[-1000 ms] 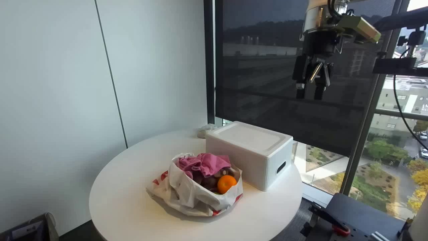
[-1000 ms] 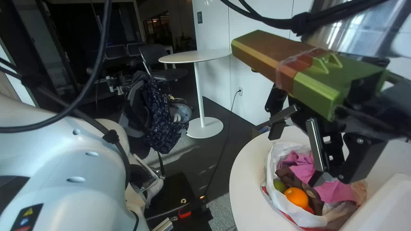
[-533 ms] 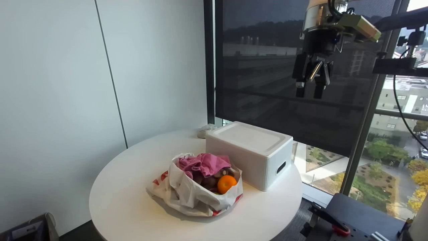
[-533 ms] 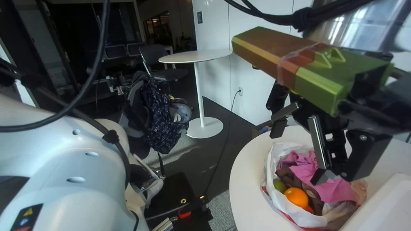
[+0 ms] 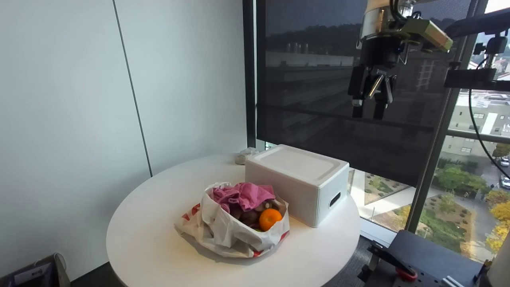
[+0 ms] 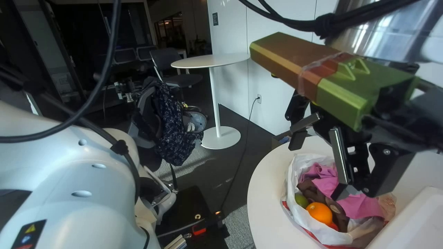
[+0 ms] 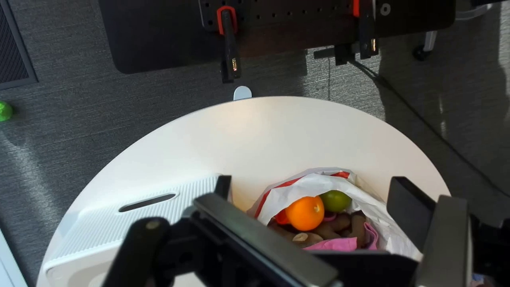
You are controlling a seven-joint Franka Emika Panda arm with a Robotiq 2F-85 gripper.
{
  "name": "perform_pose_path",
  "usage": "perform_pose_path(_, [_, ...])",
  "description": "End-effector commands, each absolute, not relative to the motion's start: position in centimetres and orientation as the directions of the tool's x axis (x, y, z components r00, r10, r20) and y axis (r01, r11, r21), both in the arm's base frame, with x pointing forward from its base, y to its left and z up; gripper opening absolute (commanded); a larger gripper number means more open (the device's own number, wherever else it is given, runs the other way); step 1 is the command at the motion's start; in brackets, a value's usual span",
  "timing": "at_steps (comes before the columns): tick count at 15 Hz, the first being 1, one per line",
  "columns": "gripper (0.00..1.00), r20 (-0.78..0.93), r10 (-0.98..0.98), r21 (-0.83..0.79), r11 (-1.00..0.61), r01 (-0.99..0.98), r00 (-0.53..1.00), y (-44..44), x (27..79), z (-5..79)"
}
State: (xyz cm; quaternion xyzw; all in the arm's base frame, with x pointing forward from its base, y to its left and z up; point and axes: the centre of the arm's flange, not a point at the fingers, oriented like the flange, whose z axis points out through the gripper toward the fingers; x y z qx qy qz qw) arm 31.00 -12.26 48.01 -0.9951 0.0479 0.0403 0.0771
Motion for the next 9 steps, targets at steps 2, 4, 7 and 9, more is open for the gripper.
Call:
perform_pose_path(2, [1.0, -0.164, 0.041, -0.219, -0.976, 0.004, 0.986, -10.2, 35.8, 44.3])
perform_pose_path(4, [1.0, -0.157, 0.09, -0.21, -0.976, 0.055, 0.983, -8.2, 39.0, 41.7])
perform_pose_path(7, [1.0, -0.141, 0.17, -0.143, -0.978, 0.15, 0.975, -5.1, 43.8, 37.9])
perform_pose_path(9, [1.0, -0.133, 0.23, -0.101, -0.971, 0.217, 0.964, -3.0, 47.0, 34.9])
